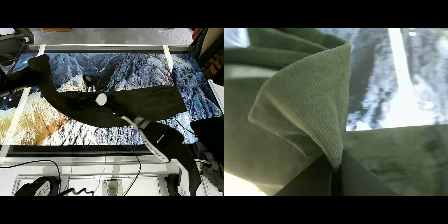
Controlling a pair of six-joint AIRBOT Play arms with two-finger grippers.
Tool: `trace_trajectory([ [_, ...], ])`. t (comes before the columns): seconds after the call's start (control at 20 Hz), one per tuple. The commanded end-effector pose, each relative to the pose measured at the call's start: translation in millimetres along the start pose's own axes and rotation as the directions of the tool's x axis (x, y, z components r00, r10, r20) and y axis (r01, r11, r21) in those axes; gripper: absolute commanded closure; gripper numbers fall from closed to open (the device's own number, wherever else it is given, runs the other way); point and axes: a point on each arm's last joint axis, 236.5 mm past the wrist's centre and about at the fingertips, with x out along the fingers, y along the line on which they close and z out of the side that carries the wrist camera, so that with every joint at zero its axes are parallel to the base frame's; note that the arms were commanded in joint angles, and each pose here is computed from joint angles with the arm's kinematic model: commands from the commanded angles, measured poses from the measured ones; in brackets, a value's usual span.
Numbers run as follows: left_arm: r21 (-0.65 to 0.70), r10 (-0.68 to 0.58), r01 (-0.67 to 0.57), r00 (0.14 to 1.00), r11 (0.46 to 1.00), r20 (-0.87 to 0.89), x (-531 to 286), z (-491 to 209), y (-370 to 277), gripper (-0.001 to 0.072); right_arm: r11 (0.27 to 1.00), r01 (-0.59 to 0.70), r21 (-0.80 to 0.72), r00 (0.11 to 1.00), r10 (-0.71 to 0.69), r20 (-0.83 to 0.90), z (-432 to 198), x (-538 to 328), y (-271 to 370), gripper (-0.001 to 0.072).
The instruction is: Fold the clothes and pants, and hang the long-sleeved shirts on hangers.
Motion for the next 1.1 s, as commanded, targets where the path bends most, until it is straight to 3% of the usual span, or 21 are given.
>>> trace_trajectory([
  [0.0,-0.061,-0.042,0.041,0.999,0.997,-0.019,8,-5,-6,0.0691,0.999,-0.044,0.023,0.993,0.046,-0.108,-42,31,19,0.0677],
  [0.2,-0.078,-0.059,0.052,0.994,0.996,-0.091,34,-25,-6,0.0692,0.996,0.075,-0.043,0.986,-0.08,-0.146,-15,-3,-36,0.0676],
  [0.35,-0.099,-0.092,0.071,0.972,0.992,-0.216,80,-70,-12,0.0692,0.988,0.154,-0.003,0.98,-0.153,-0.13,34,-60,-87,0.0676],
  [0.65,-0.202,-0.295,0.229,0.864,0.952,-0.408,152,-166,-112,0.0692,0.973,0.23,0.01,0.965,-0.227,-0.132,95,-220,-159,0.0675],
  [0.8,-0.286,-0.331,0.205,0.791,0.936,-0.515,160,-218,-150,0.0677,0.959,0.275,0.063,0.961,-0.274,-0.027,127,-296,-181,0.0676],
  [0.85,-0.284,-0.34,0.214,0.767,0.935,-0.544,156,-229,-159,0.0643,0.954,0.291,0.076,0.956,-0.292,0.011,135,-319,-185,0.0675],
  [0.9,-0.28,-0.35,0.225,0.745,0.933,-0.568,151,-236,-165,0.0413,0.947,0.308,0.085,0.949,-0.312,0.038,141,-339,-190,0.0676],
  [0.95,-0.28,-0.356,0.231,0.728,0.932,-0.585,146,-240,-168,0.0088,0.941,0.324,0.096,0.942,-0.33,0.06,145,-357,-194,0.0675],
  [1.0,-0.273,-0.36,0.24,0.715,0.932,-0.599,142,-242,-169,0.0006,0.936,0.337,0.105,0.936,-0.345,0.074,147,-371,-198,0.0676],
  [1.05,-0.245,-0.36,0.264,0.712,0.933,-0.603,139,-240,-164,0.0002,0.928,0.354,0.115,0.929,-0.364,0.074,145,-383,-205,0.0675],
])
